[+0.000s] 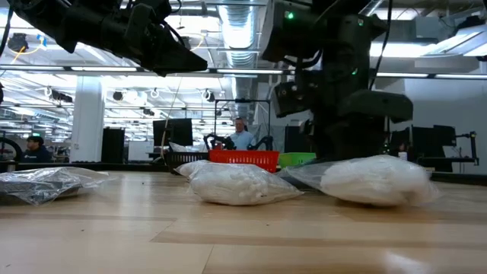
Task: Pick & Place Travel size toiletries
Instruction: Put the black deodorant into the yellow bin
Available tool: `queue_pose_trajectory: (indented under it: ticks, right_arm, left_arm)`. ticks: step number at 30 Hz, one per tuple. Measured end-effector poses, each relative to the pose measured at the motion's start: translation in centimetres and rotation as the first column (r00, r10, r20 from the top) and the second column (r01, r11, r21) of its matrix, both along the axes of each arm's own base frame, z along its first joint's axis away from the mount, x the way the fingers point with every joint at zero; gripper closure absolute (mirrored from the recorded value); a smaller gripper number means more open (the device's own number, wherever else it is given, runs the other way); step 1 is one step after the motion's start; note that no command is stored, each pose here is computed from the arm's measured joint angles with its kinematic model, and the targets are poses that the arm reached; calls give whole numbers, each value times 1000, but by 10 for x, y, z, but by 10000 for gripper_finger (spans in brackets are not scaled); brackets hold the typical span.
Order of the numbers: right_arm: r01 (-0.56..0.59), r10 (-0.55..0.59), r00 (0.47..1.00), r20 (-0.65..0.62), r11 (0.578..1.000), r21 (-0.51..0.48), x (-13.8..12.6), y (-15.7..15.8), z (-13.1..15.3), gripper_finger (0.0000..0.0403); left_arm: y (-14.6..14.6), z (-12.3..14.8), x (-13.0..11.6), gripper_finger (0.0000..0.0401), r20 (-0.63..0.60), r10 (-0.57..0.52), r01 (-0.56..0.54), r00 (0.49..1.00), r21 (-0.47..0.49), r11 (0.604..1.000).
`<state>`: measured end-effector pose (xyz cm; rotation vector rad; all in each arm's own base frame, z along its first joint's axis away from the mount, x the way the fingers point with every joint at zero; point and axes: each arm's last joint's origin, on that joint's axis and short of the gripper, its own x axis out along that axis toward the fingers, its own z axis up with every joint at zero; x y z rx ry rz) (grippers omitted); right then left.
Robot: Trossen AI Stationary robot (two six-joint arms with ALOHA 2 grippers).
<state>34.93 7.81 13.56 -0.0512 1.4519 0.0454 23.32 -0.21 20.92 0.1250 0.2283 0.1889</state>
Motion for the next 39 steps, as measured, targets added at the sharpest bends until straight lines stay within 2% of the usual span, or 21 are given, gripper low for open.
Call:
queue_pose_trajectory:
  ticks: [12,21,30,34,39]
  right_arm:
    - [0,0,1000,20,1000,6,2,1,-1,165]
    - [0,0,1000,22,1000,6,3,1,-3,210]
    - [0,0,1000,21,1000,5,3,1,-3,194]
    - [3,-3,1000,11,1000,3,3,0,-2,213]
    - [-7,7,1000,-20,1000,-7,6,0,5,213]
  left_arm:
    - [0,0,0,347,0,1,-1,1000,-3,1000]
    - [0,0,0,347,0,1,-1,1000,-3,1000]
    - [0,0,0,347,0,1,-1,1000,-3,1000]
    - [0,0,0,347,0,1,-1,1000,-3,1000]
    - [0,0,0,347,0,1,-1,1000,-3,1000]
